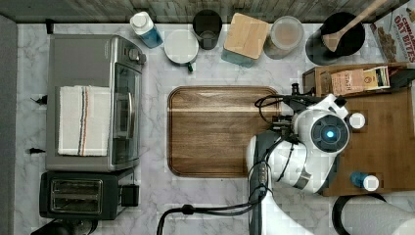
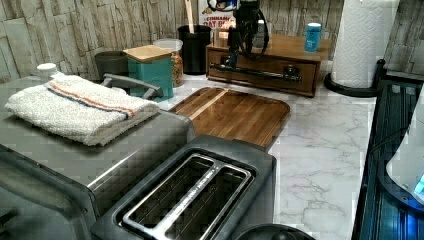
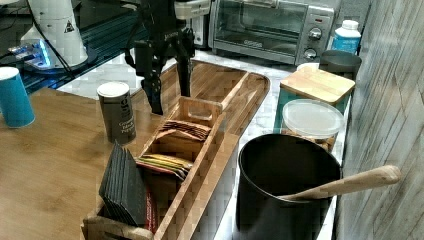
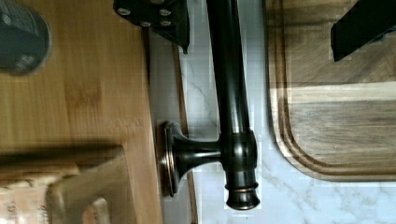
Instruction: Open the drawer.
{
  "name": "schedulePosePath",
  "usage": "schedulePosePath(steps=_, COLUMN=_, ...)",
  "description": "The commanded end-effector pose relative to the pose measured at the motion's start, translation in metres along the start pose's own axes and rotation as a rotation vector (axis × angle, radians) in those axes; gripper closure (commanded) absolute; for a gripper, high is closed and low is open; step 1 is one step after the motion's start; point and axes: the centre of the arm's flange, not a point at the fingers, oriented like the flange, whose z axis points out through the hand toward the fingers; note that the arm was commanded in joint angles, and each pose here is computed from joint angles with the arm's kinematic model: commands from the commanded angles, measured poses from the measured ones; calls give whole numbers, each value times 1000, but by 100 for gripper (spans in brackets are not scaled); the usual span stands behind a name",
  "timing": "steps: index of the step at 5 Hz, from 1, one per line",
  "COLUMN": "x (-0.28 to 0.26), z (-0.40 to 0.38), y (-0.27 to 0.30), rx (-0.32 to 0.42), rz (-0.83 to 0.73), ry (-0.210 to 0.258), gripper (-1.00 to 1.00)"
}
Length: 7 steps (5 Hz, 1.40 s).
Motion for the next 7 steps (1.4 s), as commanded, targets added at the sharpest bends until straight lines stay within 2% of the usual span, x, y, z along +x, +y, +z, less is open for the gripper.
schedulePosePath(steps=1, x=-20, z=44, y=-16, rx=-2, rz=-59, ry=-42, gripper=-100)
schedulePosePath(steps=2, x=-24, z=55, y=-19, rx=14, rz=-44, ry=-55, gripper=-100)
schedulePosePath(steps=4, x=-28, z=70, y=-26, rx=-9, rz=-51, ry=-28, gripper=-100)
schedulePosePath(steps=5, x=-27, z=61, y=-33, rx=24, rz=-62, ry=-59, gripper=-100)
schedulePosePath(steps=6, x=-20, z=55, y=-44, rx=137, rz=-122, ry=-141, gripper=-100)
schedulePosePath(steps=7, x=-20, z=58, y=-75, rx=184, rz=-166, ry=-135, gripper=-100)
